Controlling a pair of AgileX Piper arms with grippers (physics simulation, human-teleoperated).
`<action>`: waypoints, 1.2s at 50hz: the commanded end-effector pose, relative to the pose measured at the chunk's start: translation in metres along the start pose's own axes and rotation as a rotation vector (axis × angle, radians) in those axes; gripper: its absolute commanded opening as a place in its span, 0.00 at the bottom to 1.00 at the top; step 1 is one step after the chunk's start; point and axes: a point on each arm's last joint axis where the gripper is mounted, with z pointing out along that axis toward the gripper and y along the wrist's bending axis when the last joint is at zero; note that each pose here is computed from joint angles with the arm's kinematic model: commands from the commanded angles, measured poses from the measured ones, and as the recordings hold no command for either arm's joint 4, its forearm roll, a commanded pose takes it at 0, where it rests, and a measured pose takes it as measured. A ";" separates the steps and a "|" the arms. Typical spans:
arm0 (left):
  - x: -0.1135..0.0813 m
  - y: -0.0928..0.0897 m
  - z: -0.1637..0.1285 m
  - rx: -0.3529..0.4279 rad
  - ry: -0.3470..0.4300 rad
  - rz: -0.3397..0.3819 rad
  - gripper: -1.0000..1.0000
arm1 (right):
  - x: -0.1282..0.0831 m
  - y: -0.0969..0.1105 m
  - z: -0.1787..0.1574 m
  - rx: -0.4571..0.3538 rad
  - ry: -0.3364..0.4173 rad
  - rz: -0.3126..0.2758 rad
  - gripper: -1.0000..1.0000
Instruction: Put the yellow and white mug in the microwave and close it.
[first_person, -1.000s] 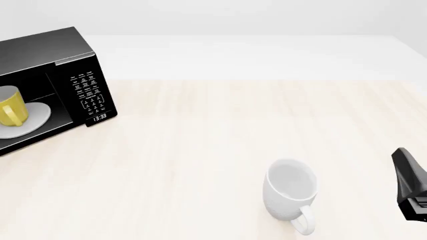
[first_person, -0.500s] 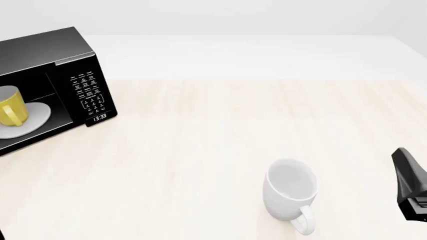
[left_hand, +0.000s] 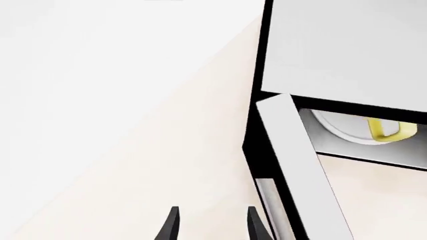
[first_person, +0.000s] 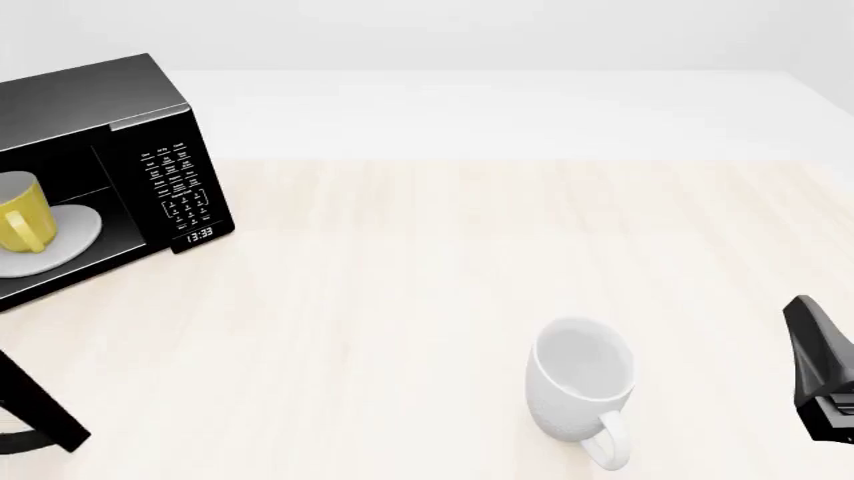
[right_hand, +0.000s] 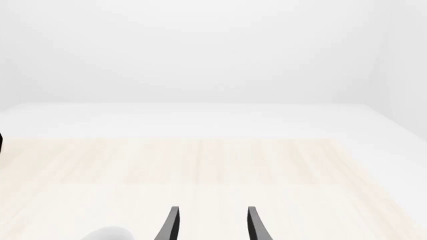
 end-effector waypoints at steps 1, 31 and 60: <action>0.001 -0.013 0.001 0.033 -0.004 0.039 1.00 | 0.000 0.000 0.000 0.000 0.000 0.000 1.00; -0.012 -0.039 -0.006 0.100 -0.056 0.079 1.00 | 0.000 0.000 0.000 0.000 0.000 0.000 1.00; -0.029 -0.055 0.001 0.138 -0.099 0.091 1.00 | 0.000 0.000 0.000 0.000 0.000 0.000 1.00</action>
